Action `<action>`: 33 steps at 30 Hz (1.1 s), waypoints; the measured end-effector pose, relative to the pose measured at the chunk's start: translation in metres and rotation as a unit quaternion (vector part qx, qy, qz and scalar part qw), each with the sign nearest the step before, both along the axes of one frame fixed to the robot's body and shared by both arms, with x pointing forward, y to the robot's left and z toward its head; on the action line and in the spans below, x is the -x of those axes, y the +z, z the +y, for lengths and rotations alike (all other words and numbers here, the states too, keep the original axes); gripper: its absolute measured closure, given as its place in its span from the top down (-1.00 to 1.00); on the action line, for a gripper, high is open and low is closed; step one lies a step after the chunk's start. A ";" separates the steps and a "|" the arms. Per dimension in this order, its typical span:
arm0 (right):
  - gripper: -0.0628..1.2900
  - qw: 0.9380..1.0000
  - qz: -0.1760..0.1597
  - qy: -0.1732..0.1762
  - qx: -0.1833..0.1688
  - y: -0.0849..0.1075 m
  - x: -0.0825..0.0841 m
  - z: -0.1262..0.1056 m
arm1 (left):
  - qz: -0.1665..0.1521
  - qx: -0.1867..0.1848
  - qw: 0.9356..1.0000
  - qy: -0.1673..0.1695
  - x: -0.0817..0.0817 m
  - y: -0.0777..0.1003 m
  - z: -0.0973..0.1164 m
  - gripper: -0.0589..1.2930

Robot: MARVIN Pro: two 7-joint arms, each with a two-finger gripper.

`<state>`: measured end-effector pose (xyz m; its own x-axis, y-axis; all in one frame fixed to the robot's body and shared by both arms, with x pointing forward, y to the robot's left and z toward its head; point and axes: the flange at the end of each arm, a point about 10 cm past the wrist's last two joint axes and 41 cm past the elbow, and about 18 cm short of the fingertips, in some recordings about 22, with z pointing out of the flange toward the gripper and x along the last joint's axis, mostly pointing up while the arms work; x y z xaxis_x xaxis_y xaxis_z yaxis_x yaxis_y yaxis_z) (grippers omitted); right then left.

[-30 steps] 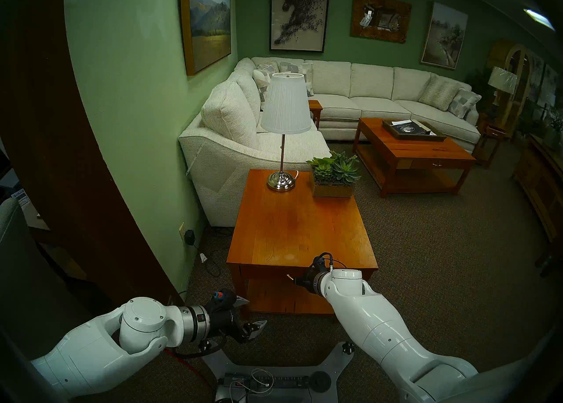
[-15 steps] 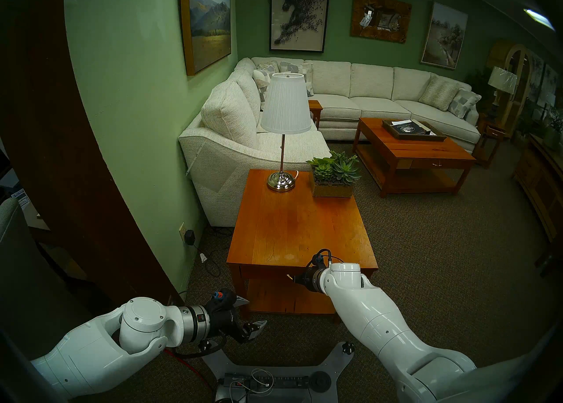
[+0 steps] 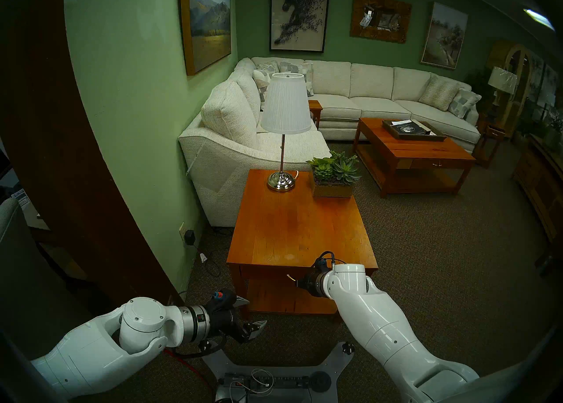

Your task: Open the drawer, take out the contents and close the drawer

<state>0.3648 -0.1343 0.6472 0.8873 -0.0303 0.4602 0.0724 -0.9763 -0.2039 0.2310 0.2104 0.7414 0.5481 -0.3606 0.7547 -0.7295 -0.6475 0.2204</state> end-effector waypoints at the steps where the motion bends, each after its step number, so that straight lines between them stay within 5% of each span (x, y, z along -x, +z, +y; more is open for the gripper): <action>1: -0.97 1.000 0.004 0.000 0.001 -0.002 0.003 0.000 | 0.000 0.000 1.000 0.000 0.000 0.000 0.000 0.91; 11: -0.97 1.000 0.013 0.000 0.002 -0.005 0.019 -0.001 | 0.000 0.000 1.000 0.000 0.000 0.000 0.000 0.91; 23: -0.95 1.000 -0.007 -0.009 -0.012 0.013 0.011 0.001 | 0.000 0.000 1.000 0.000 0.000 0.000 0.000 0.91; 25: -0.84 1.000 -0.005 -0.013 -0.013 0.014 0.010 0.002 | 0.000 0.000 1.000 0.000 0.000 0.000 0.000 0.91; 28: -0.41 1.000 0.000 -0.017 -0.013 0.015 0.009 0.004 | 0.000 0.000 1.000 0.000 0.000 0.000 0.000 0.91; 33: -0.39 1.000 0.005 -0.026 -0.013 0.015 0.005 0.007 | 0.000 0.000 1.000 0.000 0.000 0.000 0.000 0.91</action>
<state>0.3595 -0.1270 0.6620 0.8889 -0.0885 0.4495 0.0189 -0.9733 -0.2289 0.2310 0.2104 0.7413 0.5481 -0.3605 0.7547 -0.7294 -0.6476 0.2204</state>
